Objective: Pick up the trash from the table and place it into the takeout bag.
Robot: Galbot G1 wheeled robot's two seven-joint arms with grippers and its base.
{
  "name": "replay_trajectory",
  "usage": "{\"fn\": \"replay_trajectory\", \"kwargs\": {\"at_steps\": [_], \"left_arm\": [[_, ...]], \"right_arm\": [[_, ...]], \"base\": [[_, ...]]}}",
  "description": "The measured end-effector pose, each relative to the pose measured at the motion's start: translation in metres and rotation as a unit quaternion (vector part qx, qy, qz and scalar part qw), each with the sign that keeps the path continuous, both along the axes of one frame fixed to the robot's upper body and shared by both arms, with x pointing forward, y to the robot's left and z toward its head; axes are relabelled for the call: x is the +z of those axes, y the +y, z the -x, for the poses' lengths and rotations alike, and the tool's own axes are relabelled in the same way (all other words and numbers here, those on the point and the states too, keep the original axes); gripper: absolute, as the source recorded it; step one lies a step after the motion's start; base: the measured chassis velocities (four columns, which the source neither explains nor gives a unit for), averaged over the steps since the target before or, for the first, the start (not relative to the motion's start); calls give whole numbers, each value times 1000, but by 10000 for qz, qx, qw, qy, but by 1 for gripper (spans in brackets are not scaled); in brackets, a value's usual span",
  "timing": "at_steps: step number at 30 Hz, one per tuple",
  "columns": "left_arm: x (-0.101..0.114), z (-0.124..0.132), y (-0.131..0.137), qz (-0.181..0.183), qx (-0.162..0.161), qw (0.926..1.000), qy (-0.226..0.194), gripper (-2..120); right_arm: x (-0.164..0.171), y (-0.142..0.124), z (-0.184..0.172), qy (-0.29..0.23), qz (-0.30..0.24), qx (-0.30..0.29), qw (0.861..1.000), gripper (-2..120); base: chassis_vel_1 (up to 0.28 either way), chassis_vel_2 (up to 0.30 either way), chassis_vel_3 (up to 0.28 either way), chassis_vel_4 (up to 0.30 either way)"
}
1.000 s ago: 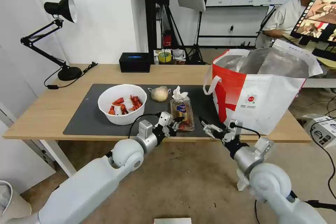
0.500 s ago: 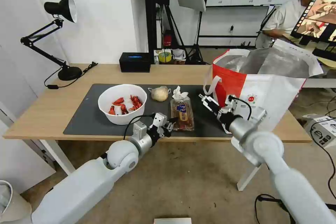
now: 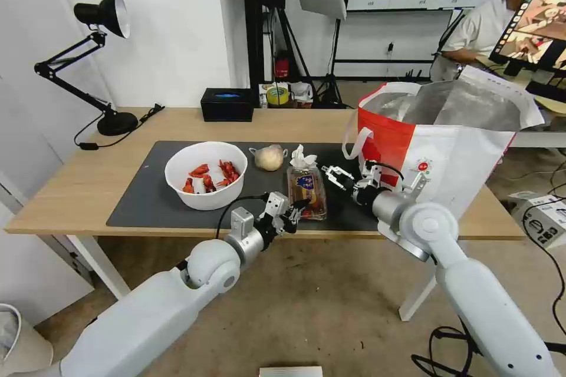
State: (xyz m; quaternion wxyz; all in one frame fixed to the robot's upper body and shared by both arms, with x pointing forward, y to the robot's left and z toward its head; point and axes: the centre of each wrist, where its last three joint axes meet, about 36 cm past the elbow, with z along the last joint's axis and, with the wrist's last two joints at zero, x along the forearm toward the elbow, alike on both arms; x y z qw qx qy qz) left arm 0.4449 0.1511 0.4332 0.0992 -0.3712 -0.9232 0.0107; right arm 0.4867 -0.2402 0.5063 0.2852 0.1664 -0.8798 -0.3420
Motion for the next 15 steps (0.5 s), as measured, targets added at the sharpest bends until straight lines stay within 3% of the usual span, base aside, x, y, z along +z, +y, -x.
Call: {"fn": "replay_trajectory", "kwargs": {"at_steps": [15], "left_arm": [[-7,0,-4,-66,-37,10000,58,0]], "right_arm": [[1,23,-43,359,174,171,9991,100]], "base": [[0,0,0,0]]}}
